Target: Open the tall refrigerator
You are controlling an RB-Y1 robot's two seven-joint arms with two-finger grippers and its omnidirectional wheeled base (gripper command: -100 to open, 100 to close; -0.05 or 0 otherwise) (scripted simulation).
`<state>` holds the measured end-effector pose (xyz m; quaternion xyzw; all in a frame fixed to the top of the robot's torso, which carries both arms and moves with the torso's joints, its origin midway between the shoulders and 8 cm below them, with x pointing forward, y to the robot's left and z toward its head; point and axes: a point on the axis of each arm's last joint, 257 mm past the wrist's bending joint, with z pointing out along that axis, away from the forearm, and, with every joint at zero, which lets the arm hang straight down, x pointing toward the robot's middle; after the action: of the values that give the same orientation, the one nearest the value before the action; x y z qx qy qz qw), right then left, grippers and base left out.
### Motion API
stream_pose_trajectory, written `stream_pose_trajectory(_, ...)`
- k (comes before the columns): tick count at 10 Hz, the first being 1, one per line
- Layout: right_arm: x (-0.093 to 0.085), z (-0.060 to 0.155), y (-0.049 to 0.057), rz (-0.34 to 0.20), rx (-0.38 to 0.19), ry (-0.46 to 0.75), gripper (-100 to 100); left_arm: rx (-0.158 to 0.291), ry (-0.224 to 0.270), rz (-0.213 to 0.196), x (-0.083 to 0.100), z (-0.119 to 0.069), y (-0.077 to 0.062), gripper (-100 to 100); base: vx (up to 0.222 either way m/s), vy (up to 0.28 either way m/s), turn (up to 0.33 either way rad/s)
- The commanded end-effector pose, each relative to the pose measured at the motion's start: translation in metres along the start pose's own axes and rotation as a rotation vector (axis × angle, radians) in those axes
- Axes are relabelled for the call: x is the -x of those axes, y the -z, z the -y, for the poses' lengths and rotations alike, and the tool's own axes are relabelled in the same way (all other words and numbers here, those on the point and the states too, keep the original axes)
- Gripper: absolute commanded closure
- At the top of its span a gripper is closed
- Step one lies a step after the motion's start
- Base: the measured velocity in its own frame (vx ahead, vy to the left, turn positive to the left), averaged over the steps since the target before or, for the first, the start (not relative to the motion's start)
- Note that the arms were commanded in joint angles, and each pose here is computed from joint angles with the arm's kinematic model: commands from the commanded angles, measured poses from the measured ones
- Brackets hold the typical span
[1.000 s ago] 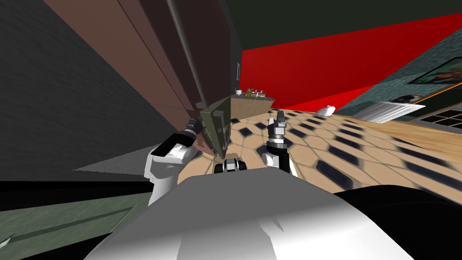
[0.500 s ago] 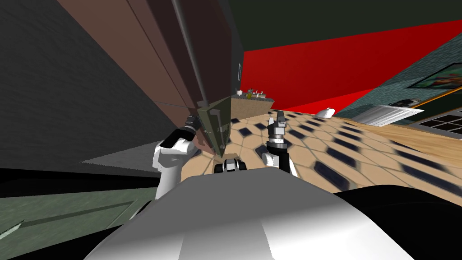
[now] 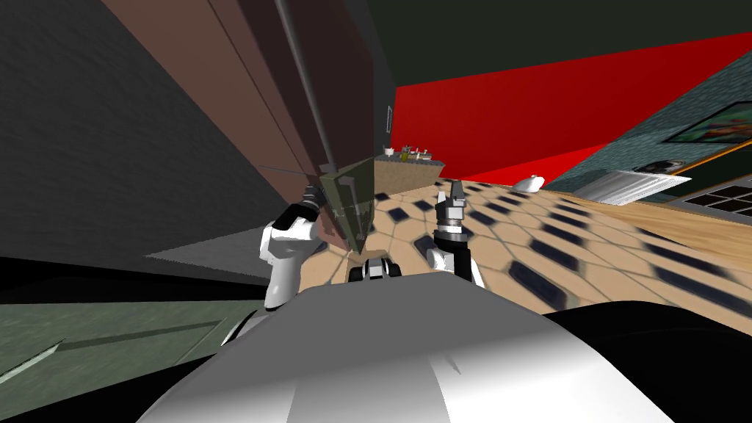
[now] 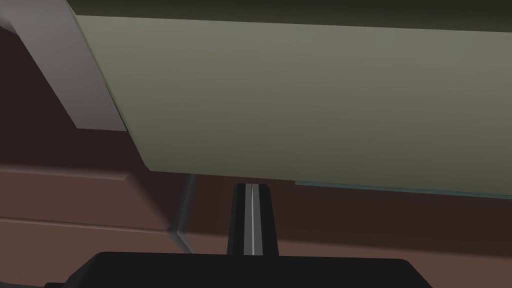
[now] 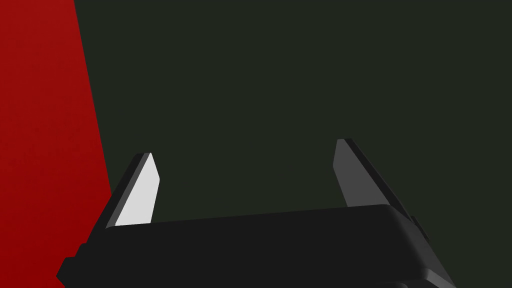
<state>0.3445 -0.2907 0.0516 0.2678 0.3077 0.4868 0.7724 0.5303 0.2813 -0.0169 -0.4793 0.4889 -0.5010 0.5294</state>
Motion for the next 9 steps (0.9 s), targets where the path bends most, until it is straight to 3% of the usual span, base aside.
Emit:
stream_pose_trajectory(1, 0.000, 0.000, 0.000, 0.000, 0.000, 0.000, 0, -0.058, -0.004, 0.027, 0.011, 0.018, -0.020, 100, -0.059, -0.095, 0.035)
stream_pose_trajectory(4, 0.000, 0.000, 0.000, 0.000, 0.000, 0.000, 0, 0.015, 0.003, 0.041, 0.018, -0.015, -0.039, 100, 0.000, 0.011, 0.004)
stream_pose_trajectory(5, 0.000, 0.000, 0.000, 0.000, 0.000, 0.000, 0, -0.048, -0.001, 0.102, 0.041, 0.009, -0.046, 100, -0.112, -0.124, 0.031)
stream_pose_trajectory(6, 0.000, 0.000, 0.000, 0.000, 0.000, 0.000, 0, -0.066, -0.008, 0.102, 0.040, 0.017, -0.051, 100, -0.132, -0.168, 0.042)
stream_pose_trajectory(7, 0.000, 0.000, 0.000, 0.000, 0.000, 0.000, 0, -0.077, -0.006, 0.098, 0.038, 0.019, -0.057, 100, -0.079, -0.097, 0.029)
stream_pose_trajectory(9, 0.000, 0.000, 0.000, 0.000, 0.000, 0.000, 0, -0.044, 0.001, 0.099, 0.038, 0.007, -0.071, 100, -0.027, -0.007, 0.005)
